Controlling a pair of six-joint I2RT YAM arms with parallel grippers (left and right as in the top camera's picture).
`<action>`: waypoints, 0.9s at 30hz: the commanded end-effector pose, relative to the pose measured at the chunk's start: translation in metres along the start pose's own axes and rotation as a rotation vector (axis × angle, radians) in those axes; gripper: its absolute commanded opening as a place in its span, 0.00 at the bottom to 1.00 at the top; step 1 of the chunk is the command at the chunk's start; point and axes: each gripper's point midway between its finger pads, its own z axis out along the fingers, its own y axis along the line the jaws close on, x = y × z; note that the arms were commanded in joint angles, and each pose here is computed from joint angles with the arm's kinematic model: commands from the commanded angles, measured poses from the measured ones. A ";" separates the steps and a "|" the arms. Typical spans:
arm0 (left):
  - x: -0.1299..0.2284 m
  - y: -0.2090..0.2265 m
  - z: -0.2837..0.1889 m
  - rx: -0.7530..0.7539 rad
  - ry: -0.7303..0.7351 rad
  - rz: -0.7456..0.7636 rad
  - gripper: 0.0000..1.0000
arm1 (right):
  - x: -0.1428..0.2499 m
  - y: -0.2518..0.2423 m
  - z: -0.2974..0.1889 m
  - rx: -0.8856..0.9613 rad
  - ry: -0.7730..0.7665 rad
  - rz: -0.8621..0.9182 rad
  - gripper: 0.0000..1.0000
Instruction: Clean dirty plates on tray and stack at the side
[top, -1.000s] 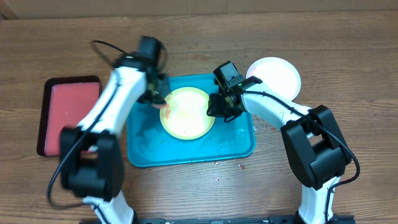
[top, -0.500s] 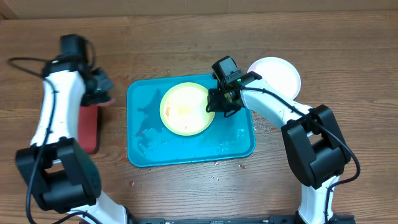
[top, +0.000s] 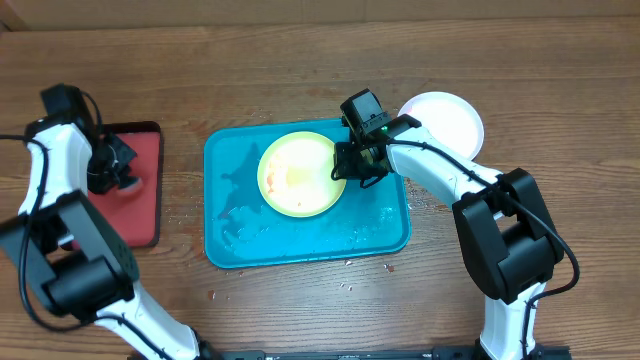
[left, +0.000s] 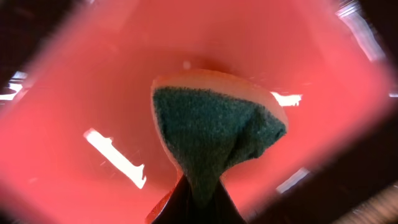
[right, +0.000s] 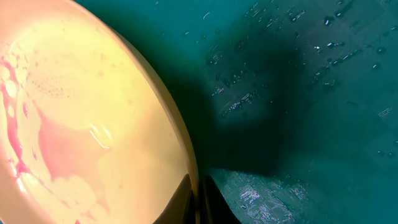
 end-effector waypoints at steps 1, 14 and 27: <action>0.000 -0.001 0.007 -0.002 0.010 -0.008 0.04 | -0.010 0.004 -0.002 -0.007 -0.020 -0.011 0.04; -0.030 -0.014 -0.065 0.090 -0.122 -0.019 1.00 | -0.018 0.001 -0.011 0.033 -0.062 -0.088 0.04; -0.031 -0.028 -0.107 0.207 -0.165 -0.012 1.00 | -0.065 0.026 -0.106 0.571 -0.396 -0.497 0.04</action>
